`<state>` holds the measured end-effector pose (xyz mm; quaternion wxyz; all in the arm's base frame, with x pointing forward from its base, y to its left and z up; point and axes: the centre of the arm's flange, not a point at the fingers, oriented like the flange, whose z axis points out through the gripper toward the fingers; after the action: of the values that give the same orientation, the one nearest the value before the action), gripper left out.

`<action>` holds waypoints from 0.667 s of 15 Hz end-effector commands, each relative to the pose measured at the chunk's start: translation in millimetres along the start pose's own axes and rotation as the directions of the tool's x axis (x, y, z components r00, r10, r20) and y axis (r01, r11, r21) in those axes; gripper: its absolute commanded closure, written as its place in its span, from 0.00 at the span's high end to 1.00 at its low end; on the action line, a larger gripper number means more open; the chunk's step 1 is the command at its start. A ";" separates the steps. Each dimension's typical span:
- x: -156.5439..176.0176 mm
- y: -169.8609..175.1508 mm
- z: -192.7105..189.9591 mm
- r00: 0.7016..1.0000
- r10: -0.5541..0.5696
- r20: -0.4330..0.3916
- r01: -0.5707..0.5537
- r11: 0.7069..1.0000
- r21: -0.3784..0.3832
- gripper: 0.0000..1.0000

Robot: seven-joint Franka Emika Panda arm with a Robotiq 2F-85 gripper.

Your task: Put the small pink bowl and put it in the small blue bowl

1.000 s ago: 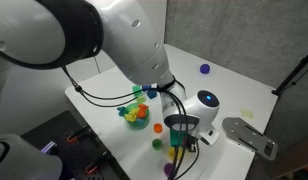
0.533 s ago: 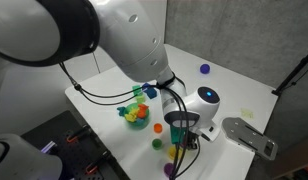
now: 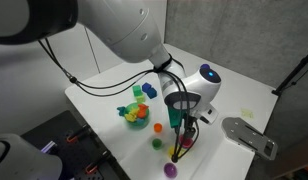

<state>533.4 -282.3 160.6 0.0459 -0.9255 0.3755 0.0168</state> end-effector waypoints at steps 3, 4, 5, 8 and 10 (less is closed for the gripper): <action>-41.6 -47.2 -54.8 0.995 -0.082 0.061 0.085 0.995 -0.059 1.00; -49.3 -56.0 -63.6 0.994 -0.095 0.055 0.099 0.993 -0.070 1.00; -56.7 -64.6 -72.3 0.993 -0.110 0.052 0.114 0.990 -0.083 1.00; -89.7 -83.7 -100.2 0.987 -0.152 0.046 0.157 0.978 -0.137 1.00; -111.9 -90.9 -117.2 0.984 -0.170 0.049 0.176 0.969 -0.172 1.00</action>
<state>544.2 -178.2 254.4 -0.0065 -0.9540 0.2948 0.0547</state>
